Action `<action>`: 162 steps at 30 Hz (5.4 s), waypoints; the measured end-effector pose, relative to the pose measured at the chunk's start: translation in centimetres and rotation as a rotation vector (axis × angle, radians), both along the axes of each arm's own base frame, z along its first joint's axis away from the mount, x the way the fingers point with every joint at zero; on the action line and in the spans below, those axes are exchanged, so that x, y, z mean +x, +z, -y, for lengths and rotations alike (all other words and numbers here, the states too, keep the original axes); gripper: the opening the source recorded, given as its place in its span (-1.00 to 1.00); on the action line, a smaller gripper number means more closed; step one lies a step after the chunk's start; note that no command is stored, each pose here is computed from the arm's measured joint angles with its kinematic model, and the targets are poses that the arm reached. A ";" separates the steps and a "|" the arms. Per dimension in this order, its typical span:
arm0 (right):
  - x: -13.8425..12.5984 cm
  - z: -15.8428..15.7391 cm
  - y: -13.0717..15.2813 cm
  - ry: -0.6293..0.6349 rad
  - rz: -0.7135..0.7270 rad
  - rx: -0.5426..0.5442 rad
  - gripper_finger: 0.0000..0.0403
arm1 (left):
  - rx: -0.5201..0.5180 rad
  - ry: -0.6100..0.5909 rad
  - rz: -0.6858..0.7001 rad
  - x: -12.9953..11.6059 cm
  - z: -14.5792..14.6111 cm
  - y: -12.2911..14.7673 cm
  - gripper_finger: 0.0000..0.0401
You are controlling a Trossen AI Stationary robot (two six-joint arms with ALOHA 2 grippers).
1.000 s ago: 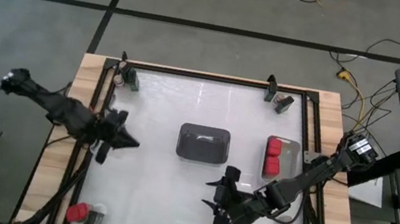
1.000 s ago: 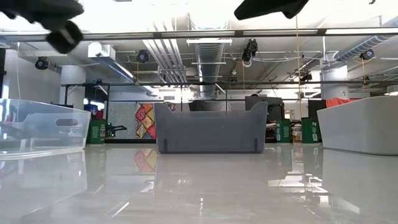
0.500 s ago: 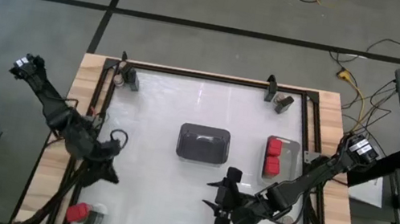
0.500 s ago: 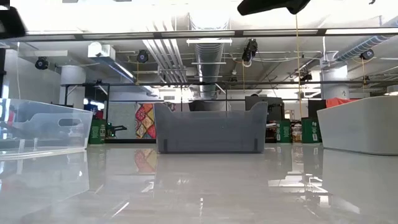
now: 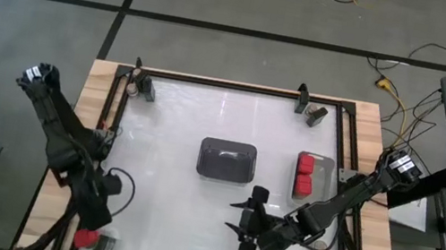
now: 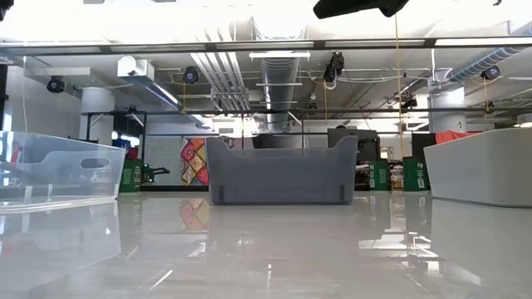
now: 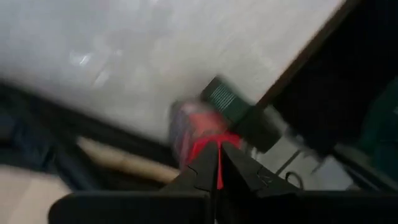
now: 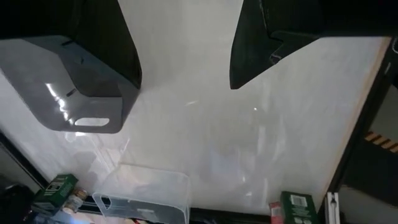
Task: Sort spices by type
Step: Put the red spice can into the white bin
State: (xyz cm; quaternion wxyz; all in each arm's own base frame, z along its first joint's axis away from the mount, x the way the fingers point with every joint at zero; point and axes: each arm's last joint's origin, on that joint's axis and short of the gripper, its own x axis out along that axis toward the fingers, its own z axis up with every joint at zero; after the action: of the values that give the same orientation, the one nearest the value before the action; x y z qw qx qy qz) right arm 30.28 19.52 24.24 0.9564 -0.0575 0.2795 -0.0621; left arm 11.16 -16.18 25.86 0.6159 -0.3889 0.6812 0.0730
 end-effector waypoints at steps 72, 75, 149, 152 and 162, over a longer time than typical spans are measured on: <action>0.1 2.1 -1.1 -0.127 -0.082 -0.006 0.16 | 0.326 -0.359 -0.345 1.7 6.2 -5.6 0.00; 0.1 2.1 -1.1 -0.123 -0.083 -0.012 0.16 | 0.369 -0.348 -0.346 1.9 5.0 -4.8 0.05; 0.0 0.9 -0.8 -0.037 -0.060 0.036 0.16 | 0.583 -0.707 0.148 19.4 -0.9 -2.6 0.28; 0.4 0.7 -0.3 -0.028 -0.011 0.061 0.16 | 0.606 -0.703 0.231 17.9 -0.8 -0.4 0.29; 4.8 0.5 -2.0 -0.030 0.143 0.154 0.23 | 0.631 -0.474 0.673 9.4 -1.2 4.7 0.29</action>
State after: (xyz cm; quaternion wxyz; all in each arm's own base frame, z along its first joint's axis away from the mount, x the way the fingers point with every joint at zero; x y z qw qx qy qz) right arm 35.05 19.02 22.20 0.9745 0.0248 0.2152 -0.0588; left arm 20.53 -14.98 30.61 0.8878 -0.0214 0.4596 0.0044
